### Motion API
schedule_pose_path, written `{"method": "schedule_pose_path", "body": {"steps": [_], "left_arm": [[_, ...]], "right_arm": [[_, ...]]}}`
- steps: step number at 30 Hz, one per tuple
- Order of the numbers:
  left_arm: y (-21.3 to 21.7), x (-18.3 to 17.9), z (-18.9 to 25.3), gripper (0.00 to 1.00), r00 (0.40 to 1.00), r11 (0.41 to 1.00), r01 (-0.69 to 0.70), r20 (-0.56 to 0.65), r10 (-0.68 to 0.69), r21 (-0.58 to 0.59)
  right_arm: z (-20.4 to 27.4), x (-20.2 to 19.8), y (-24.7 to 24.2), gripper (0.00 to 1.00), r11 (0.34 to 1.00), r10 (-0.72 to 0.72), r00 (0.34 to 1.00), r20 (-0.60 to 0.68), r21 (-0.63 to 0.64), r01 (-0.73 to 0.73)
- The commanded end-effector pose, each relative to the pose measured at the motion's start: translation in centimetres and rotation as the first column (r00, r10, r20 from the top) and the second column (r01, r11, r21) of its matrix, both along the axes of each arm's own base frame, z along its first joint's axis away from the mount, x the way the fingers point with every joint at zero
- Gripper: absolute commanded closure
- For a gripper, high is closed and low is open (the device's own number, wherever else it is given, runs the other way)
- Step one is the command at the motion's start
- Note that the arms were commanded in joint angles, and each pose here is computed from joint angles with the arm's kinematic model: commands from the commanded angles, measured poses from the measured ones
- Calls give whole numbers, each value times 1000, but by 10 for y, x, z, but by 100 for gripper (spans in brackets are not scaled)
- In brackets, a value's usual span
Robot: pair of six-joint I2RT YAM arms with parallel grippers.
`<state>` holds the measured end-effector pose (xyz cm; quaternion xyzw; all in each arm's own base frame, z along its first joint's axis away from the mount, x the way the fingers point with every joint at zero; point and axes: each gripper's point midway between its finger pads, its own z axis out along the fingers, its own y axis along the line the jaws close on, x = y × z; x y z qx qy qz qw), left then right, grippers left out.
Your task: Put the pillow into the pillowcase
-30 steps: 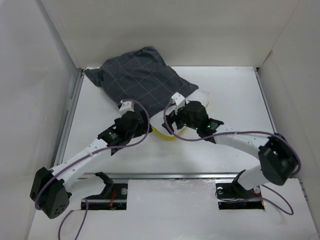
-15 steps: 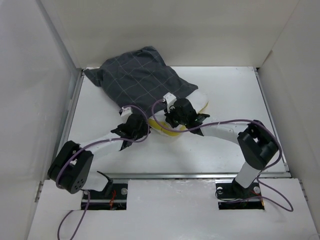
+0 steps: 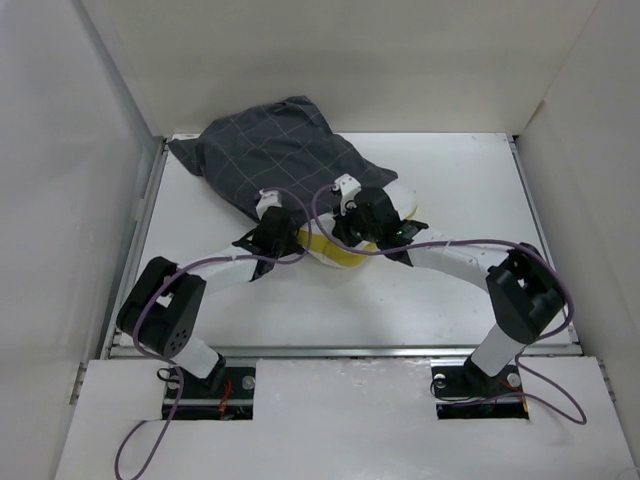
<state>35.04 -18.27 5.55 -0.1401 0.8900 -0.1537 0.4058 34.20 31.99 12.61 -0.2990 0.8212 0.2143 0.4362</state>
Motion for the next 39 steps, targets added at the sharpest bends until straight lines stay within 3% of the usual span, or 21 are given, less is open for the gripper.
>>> {"method": "schedule_pose_path", "body": {"steps": [1, 5, 9, 14, 16, 18, 19, 20, 22, 23, 24, 25, 26, 27, 28, 30, 33, 35, 39], "left_arm": [[-40, -3, 42, 100, 986, 988, 147, 79, -144, -40], [-44, -45, 86, 100, 971, 978, 206, 126, -202, -21], [-60, -100, 125, 100, 924, 928, 366, 145, -353, -77], [-100, -169, 170, 100, 755, 734, 655, 156, -636, -178], [-103, -182, 169, 100, 730, 707, 682, 114, -674, -185], [-113, -202, 168, 100, 661, 635, 743, 87, -745, -211], [-115, -205, 168, 100, 642, 615, 758, 79, -763, -216], [-119, -216, 167, 100, 598, 570, 788, 71, -798, -233], [-119, -216, 162, 100, 603, 577, 780, 47, -796, -242], [-119, -216, 165, 100, 603, 577, 780, 47, -796, -242], [-117, -208, 164, 95, 635, 615, 759, 36, -771, -215], [-116, -202, 175, 77, 654, 634, 748, 52, -755, -199], [-111, -200, 175, 36, 667, 652, 738, 39, -744, -175], [-108, -192, 179, 23, 693, 681, 717, 48, -719, -150], [-107, -187, 194, 1, 700, 688, 714, 90, -709, -132], [-101, -180, 202, 1, 723, 717, 691, 109, -682, -96], [-78, -138, 214, 1, 831, 838, 545, 148, -536, -25], [-56, -100, 218, 1, 912, 927, 375, 167, -374, 28], [-25, -35, 219, 1, 969, 983, 155, 177, -171, 104]], "right_arm": [[77, 39, 26, 100, 968, -103, 984, 142, 242, 66], [128, 64, 25, 100, 878, -294, 934, 205, 444, 179], [170, 78, 25, 100, 703, -501, 844, 193, 659, 266], [158, 93, 52, 100, 550, -636, 768, 75, 742, 383], [158, 98, 56, 100, 493, -690, 723, 35, 754, 435], [138, 106, 64, 100, 483, -698, 716, -12, 731, 482], [139, 110, 67, 96, 469, -703, 710, -35, 728, 501], [123, 109, 71, 87, 498, -691, 721, -47, 692, 522], [111, 106, 80, 62, 538, -652, 757, -45, 675, 504], [96, 98, 90, 36, 594, -589, 807, -48, 652, 472], [89, 91, 92, 26, 626, -558, 829, -41, 635, 453], [84, 84, 93, 18, 649, -529, 848, -45, 623, 437], [63, 71, 90, 16, 691, -487, 871, -57, 585, 425], [61, 70, 81, 15, 697, -481, 875, -61, 579, 424], [78, 65, 73, 14, 690, -469, 881, -58, 599, 406], [70, 63, 52, 6, 716, -444, 893, -78, 569, 405], [86, 78, 14, 6, 690, -453, 881, -134, 574, 442], [75, 82, -10, 6, 690, -465, 866, -181, 539, 483], [63, 99, -57, 6, 677, -498, 842, -208, 514, 527]]}}
